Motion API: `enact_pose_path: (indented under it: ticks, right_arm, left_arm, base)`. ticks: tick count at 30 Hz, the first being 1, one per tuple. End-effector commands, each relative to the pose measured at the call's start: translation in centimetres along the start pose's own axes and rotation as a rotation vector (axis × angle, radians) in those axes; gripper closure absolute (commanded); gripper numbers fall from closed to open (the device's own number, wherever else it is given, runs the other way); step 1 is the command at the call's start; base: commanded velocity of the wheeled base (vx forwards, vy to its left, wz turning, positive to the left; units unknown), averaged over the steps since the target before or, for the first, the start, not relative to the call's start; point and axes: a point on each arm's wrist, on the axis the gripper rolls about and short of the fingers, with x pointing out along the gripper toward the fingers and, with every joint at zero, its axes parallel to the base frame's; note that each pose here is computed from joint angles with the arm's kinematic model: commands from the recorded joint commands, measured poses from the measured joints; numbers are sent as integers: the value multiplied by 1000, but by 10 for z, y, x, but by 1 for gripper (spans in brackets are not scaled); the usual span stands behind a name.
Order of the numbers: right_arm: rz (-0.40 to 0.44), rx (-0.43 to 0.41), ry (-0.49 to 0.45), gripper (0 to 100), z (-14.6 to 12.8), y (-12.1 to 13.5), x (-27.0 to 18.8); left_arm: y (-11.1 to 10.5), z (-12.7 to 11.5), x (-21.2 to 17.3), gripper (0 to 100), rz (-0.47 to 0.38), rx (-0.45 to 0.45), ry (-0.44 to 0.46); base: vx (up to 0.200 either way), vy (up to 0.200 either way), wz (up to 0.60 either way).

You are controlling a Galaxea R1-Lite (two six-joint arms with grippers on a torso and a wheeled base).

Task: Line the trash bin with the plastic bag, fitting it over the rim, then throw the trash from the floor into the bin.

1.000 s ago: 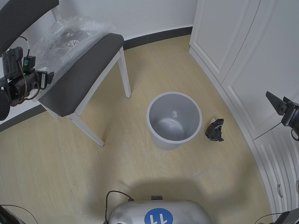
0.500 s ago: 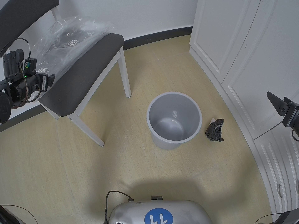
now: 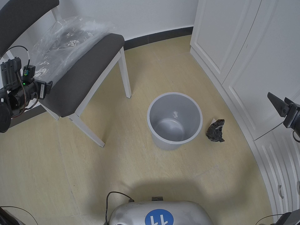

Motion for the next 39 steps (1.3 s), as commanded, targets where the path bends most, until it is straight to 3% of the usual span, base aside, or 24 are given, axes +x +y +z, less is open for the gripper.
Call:
enact_pose_path:
  ticks: [1,17,23,39]
  right_arm:
    - [1,0,1,0,0,0,0]
    - [3,1,-4,0,1,0,0]
    - [4,0,-1,0,0,0,1]
    - [11,2,-6,0,2,0,0]
  left_arm:
    - [1,2,0,0,14,9,-19]
    - [-4,8,10,0,31,18,-44]
    - [-18,12,18,0,6,19,-52]
    - [-33,22,44,0,65,9,-105]
  base:
    - [0,0,0]
    - [0,0,0]
    - [0,0,0]
    - [0,0,0]
